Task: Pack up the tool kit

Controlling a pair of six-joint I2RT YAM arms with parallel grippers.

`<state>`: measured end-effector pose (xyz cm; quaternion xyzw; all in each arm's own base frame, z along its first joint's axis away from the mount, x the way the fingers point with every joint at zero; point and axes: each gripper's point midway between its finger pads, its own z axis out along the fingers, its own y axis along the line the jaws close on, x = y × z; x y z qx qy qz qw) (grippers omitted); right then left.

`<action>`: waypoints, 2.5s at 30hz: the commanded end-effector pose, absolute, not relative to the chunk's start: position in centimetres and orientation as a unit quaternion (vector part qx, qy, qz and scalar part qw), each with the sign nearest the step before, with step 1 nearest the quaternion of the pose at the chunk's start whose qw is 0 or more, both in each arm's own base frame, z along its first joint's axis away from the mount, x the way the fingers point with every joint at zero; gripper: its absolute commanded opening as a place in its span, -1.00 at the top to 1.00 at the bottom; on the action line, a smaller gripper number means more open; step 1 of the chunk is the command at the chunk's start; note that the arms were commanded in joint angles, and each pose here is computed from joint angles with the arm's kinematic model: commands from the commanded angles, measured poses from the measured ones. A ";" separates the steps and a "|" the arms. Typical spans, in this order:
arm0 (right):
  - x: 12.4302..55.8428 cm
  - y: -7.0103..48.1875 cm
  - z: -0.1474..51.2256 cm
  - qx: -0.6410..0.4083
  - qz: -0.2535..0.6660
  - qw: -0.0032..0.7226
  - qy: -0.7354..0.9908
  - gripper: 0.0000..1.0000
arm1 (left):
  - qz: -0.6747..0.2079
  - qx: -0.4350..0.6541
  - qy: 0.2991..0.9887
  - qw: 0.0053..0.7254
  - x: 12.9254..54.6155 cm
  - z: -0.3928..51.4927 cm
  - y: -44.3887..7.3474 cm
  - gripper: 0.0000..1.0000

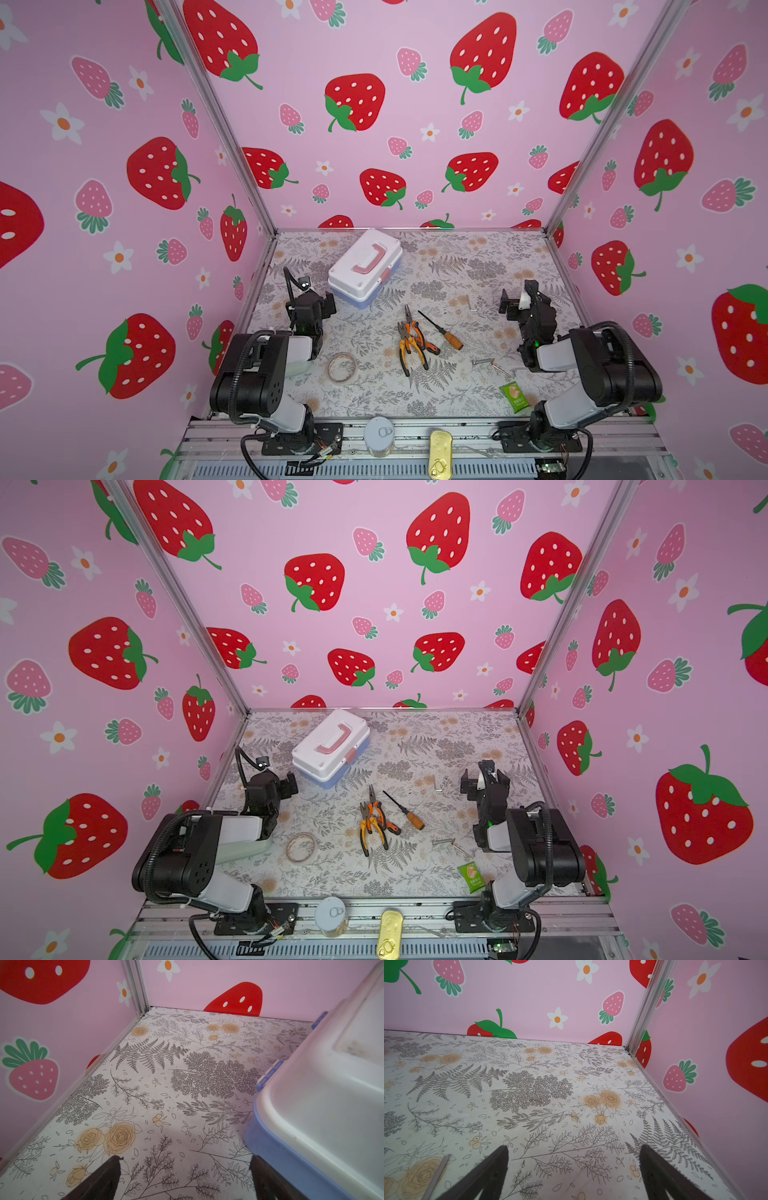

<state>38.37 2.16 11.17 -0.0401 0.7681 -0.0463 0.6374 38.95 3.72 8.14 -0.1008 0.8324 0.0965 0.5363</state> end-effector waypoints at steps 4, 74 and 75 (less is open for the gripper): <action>38.5 2.2 11.9 -0.045 -0.054 0.648 0.758 -0.99 | 0.098 -0.107 0.823 0.550 39.4 9.0 3.8 -0.98; 41.6 23.9 12.0 -0.079 0.288 0.404 0.865 -0.07 | -0.223 -0.065 0.906 0.352 51.3 11.8 -16.0 -0.82; 41.5 23.8 12.2 -0.080 0.287 0.406 0.864 -0.07 | -0.220 -0.062 0.907 0.353 51.2 12.0 -16.2 -0.82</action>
